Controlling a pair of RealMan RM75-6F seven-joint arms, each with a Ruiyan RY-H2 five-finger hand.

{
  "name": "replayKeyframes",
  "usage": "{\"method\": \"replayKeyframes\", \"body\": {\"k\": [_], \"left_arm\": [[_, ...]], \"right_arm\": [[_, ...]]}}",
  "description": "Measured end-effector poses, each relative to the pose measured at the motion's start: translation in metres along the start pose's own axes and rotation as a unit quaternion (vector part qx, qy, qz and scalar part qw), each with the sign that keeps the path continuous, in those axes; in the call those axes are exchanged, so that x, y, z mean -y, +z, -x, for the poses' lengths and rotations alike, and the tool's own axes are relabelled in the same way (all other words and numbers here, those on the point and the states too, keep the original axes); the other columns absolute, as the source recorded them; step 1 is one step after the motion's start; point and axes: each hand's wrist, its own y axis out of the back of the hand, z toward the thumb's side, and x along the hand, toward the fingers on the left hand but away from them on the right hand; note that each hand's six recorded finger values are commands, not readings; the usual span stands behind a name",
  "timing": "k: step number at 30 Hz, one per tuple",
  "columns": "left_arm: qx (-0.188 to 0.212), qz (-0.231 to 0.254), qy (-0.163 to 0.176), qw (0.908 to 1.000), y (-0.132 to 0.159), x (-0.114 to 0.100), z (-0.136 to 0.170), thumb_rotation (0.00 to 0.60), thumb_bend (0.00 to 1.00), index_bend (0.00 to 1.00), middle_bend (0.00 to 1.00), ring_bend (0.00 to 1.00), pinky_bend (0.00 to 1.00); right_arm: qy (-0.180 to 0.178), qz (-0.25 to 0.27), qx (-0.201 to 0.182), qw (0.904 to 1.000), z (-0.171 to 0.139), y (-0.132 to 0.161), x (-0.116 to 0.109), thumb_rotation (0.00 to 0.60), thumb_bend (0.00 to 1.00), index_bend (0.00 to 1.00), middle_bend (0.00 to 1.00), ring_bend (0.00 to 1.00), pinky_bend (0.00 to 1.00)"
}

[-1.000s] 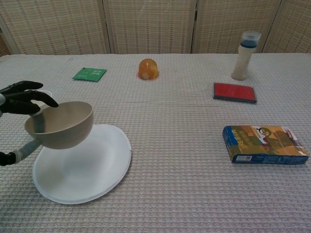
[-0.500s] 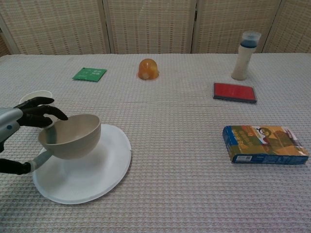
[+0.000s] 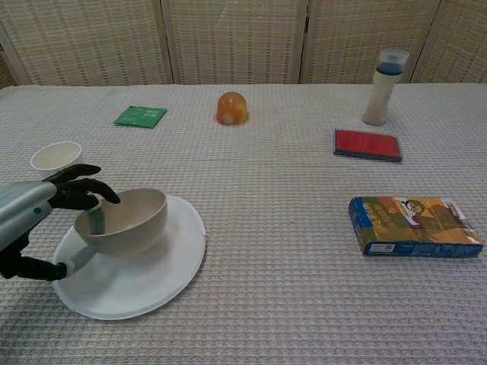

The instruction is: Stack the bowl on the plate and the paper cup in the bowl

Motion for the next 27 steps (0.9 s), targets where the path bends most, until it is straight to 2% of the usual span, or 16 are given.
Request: {"method": "replayKeyframes", "body": {"k": [15,23,27], "left_arm": [[-0.007,0.007,-0.009,0.9999,-0.0042,0.0064,0.0009,0.600,0.44,0.58,0.28,0.06,0.24],[-0.003,0.010,-0.018,0.9998,-0.0010,0.0086,0.0036,0.600,0.37,0.51,0.28,0.06,0.24],[-0.005,0.007,-0.019,0.9998,-0.0004,0.0074,0.0056,0.600,0.30,0.47,0.28,0.06,0.24]], "right_arm": [[-0.002,-0.003,0.003,1.0000,-0.0017,0.0004,0.0003,0.600,0.15,0.09,0.03,0.00,0.00],[-0.007,-0.001,0.005,1.0000,-0.0019,-0.0006,-0.0019,0.600,0.15,0.09,0.03,0.00,0.00],[-0.007,-0.001,0.004,1.0000,-0.0023,-0.0002,-0.0015,0.600,0.15,0.09,0.03,0.00,0.00]]}}
